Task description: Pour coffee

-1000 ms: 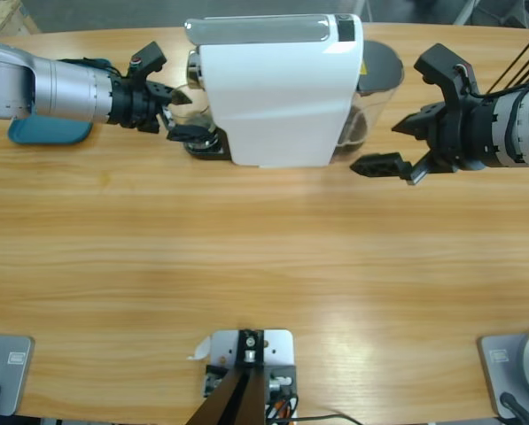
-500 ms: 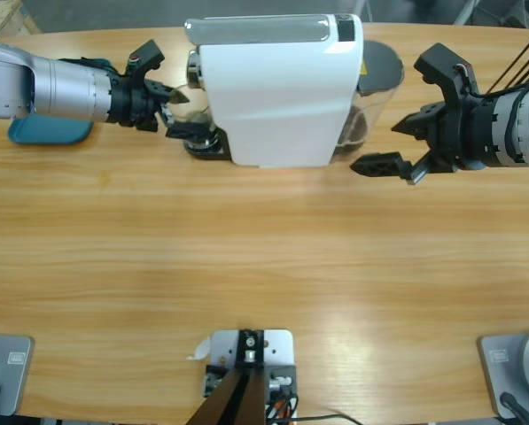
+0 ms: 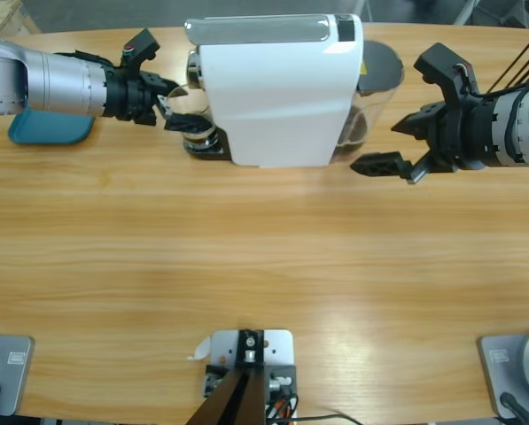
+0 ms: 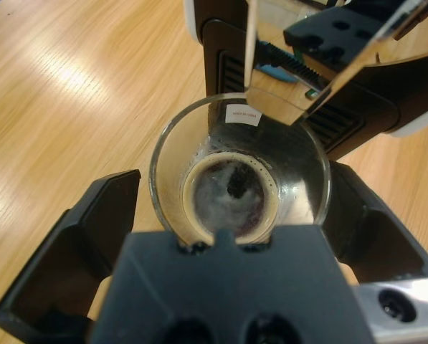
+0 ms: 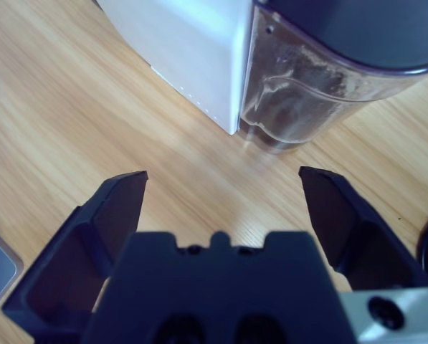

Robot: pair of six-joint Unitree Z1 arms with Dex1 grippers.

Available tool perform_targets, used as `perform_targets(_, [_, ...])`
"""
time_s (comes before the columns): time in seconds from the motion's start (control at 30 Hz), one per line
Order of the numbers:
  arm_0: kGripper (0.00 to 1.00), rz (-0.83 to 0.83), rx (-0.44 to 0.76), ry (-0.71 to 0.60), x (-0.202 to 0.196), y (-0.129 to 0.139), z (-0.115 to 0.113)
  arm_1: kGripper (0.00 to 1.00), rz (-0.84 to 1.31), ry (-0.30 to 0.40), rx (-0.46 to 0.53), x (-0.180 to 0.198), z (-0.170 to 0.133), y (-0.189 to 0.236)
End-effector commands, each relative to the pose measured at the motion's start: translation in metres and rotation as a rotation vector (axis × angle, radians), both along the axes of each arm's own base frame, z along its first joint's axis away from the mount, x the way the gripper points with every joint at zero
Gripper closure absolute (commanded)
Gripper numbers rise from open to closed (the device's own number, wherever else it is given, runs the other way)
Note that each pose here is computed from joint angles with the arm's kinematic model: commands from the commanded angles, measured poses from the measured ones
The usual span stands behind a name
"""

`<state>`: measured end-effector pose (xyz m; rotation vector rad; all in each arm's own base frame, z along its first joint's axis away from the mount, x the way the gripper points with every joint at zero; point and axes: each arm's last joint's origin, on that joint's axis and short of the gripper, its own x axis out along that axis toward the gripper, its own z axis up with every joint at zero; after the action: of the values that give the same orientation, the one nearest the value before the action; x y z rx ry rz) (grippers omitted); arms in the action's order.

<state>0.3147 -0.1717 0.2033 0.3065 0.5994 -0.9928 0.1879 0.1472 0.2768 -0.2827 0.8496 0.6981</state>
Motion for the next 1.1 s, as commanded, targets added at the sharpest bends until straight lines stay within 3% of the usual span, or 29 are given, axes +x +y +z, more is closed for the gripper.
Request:
perform_targets(0.03, [0.060, -0.001, -0.010, 0.015, -0.003, 0.003, -0.002, 0.041, -0.009, 0.045, -0.023, 0.002, -0.016, 0.000])
perform_targets(0.07, [0.104, -0.001, -0.010, 0.014, -0.003, 0.003, -0.002, 0.041, -0.009, 0.046, -0.023, 0.003, -0.016, 0.000])
perform_targets(0.13, [0.289, 0.003, -0.011, 0.010, -0.002, 0.005, -0.001, 0.041, -0.010, 0.046, -0.023, 0.003, -0.017, 0.000])
perform_targets(0.23, [0.367, 0.009, -0.009, 0.008, -0.002, 0.007, 0.000, 0.041, -0.009, 0.047, -0.022, 0.003, -0.017, 0.001])
perform_targets(0.33, [0.540, 0.007, -0.007, 0.011, -0.003, 0.007, 0.000, 0.041, -0.009, 0.047, -0.022, 0.003, -0.017, 0.001])
perform_targets(0.37, [0.638, 0.008, -0.006, 0.011, -0.003, 0.007, 0.000, 0.041, -0.009, 0.047, -0.022, 0.003, -0.017, 0.001])
perform_targets(0.47, [0.654, 0.025, 0.002, 0.000, -0.005, 0.010, 0.003, 0.041, -0.009, 0.045, -0.020, 0.004, -0.017, 0.001])
perform_targets(0.5, [0.719, 0.030, 0.000, 0.001, -0.006, 0.010, 0.004, 0.041, -0.009, 0.045, -0.020, 0.004, -0.017, 0.001])
perform_targets(0.53, [0.930, 0.030, -0.002, 0.000, -0.007, 0.011, 0.005, 0.041, -0.009, 0.045, -0.021, 0.004, -0.018, 0.001])
perform_targets(0.57, [0.998, 0.029, -0.005, 0.000, -0.008, 0.011, 0.006, 0.041, -0.009, 0.045, -0.020, 0.004, -0.017, 0.001])
perform_targets(0.9, [1.000, 0.069, -0.037, -0.040, -0.022, 0.019, 0.028, 0.071, -0.009, 0.040, -0.014, 0.003, -0.016, 0.001])
perform_targets(1.1, [1.000, 0.163, -0.020, -0.047, -0.035, 0.047, 0.033, 0.110, -0.009, 0.021, -0.002, 0.002, -0.011, 0.000])
